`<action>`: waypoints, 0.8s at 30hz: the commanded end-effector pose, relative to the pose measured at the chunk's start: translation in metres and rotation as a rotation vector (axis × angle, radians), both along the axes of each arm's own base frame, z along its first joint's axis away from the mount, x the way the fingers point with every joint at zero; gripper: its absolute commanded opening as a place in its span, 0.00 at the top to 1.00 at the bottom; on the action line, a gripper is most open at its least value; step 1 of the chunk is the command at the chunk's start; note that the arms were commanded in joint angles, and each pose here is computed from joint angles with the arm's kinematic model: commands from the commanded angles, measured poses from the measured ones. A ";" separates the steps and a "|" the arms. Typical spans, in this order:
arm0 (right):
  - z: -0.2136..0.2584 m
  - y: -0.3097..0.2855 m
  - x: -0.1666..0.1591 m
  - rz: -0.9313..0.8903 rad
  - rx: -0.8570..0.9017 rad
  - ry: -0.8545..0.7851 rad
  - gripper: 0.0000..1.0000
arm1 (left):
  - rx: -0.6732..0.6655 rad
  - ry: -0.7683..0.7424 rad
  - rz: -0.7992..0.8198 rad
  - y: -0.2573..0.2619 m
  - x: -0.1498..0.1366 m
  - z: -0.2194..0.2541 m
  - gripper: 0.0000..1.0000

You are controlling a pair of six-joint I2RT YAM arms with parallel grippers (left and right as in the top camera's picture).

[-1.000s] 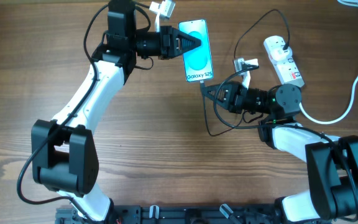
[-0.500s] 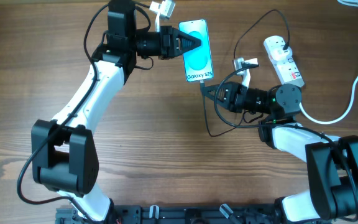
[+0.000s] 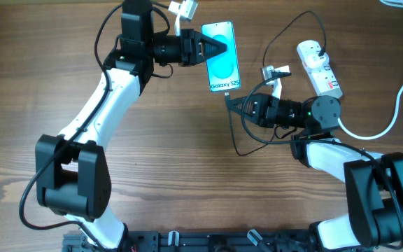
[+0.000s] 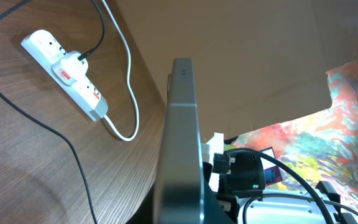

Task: Plug charger to phone and switch on socket
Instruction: 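Align the USB-C plug under the phone's bottom port with the right gripper, then push the plug up into the phone port with the right gripper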

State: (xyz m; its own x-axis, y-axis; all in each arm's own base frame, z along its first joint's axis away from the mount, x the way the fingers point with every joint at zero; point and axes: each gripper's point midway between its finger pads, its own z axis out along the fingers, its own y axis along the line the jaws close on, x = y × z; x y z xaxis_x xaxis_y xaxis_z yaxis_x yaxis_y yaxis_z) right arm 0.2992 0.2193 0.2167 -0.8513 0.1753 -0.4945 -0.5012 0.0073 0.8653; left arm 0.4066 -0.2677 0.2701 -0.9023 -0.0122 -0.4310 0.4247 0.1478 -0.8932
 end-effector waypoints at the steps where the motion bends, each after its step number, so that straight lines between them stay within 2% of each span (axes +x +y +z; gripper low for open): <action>1: 0.003 0.002 0.005 -0.007 0.004 -0.008 0.96 | -0.019 -0.081 -0.019 0.000 -0.006 0.023 0.96; 24: 0.004 0.002 0.014 -0.062 0.018 -0.006 0.96 | -0.019 -0.080 -0.026 -0.003 -0.008 0.023 0.96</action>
